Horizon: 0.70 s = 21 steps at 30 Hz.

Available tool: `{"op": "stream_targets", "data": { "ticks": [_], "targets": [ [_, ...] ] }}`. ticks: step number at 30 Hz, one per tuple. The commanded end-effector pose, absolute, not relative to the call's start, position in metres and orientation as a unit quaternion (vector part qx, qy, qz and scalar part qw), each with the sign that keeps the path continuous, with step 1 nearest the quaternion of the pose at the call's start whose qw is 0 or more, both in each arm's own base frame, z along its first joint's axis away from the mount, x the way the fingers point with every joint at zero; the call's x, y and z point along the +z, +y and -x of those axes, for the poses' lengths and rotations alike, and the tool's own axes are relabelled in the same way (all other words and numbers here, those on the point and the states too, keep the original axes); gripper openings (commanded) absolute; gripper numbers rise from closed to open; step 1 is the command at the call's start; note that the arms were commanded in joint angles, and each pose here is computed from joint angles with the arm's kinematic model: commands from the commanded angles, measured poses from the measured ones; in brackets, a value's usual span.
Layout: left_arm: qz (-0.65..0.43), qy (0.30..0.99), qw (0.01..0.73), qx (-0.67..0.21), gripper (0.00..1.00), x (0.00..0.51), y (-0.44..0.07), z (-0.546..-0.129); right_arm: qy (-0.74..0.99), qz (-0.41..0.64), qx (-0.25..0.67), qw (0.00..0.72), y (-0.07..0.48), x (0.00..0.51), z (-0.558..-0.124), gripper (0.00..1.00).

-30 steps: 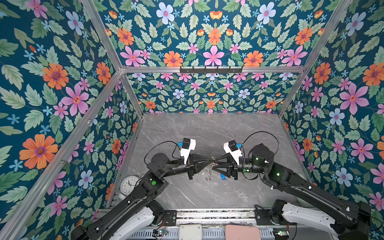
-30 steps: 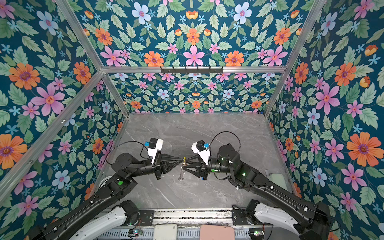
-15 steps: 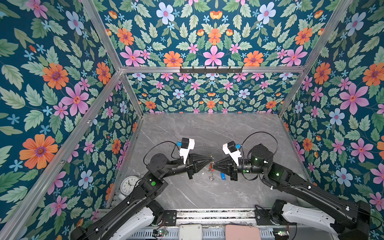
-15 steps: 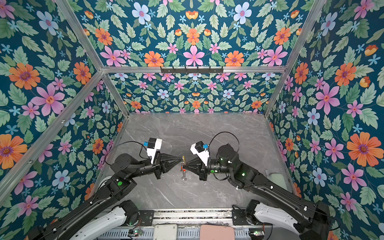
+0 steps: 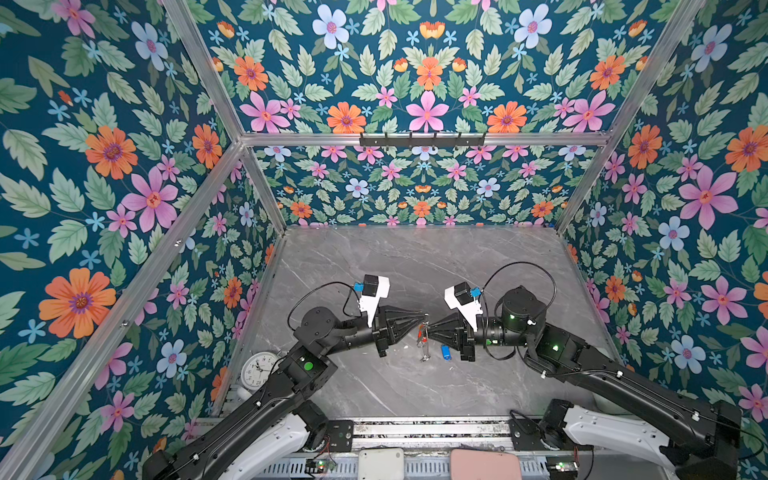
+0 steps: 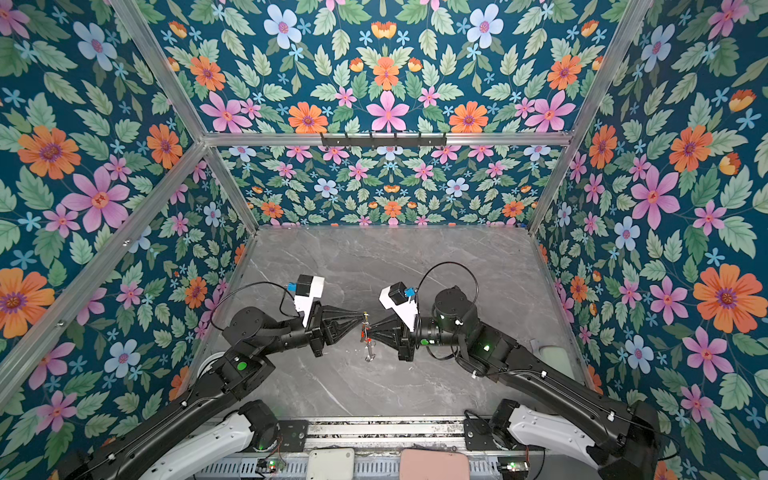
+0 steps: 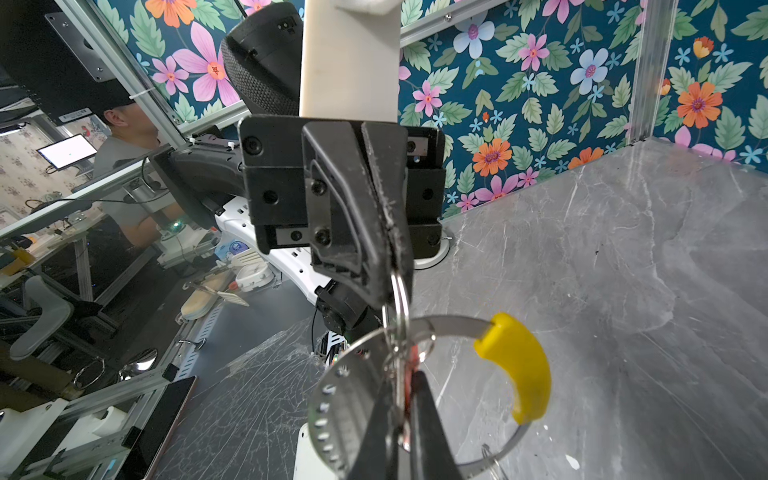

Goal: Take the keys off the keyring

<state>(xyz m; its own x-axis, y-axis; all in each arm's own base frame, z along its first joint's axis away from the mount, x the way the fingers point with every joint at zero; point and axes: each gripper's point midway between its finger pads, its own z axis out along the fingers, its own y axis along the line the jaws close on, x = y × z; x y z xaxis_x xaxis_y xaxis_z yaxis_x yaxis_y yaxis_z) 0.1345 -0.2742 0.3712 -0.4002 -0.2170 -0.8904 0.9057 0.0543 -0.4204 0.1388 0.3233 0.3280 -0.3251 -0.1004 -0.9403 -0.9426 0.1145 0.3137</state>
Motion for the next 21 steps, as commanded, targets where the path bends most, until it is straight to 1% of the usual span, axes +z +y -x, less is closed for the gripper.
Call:
{"op": "stream_targets", "data": {
  "ticks": [1,21],
  "targets": [
    [-0.303,0.548,0.472,-0.62,0.0,0.381,-0.2725,-0.1345,0.616,0.424,0.522,0.41,0.3245,0.3347,-0.1363,0.0],
    [-0.301,0.552,0.474,-0.616,0.0,0.3788,-0.272,-0.1358,0.612,0.431,0.525,0.405,0.3293,0.3395,-0.1357,0.0]
  ]
}}
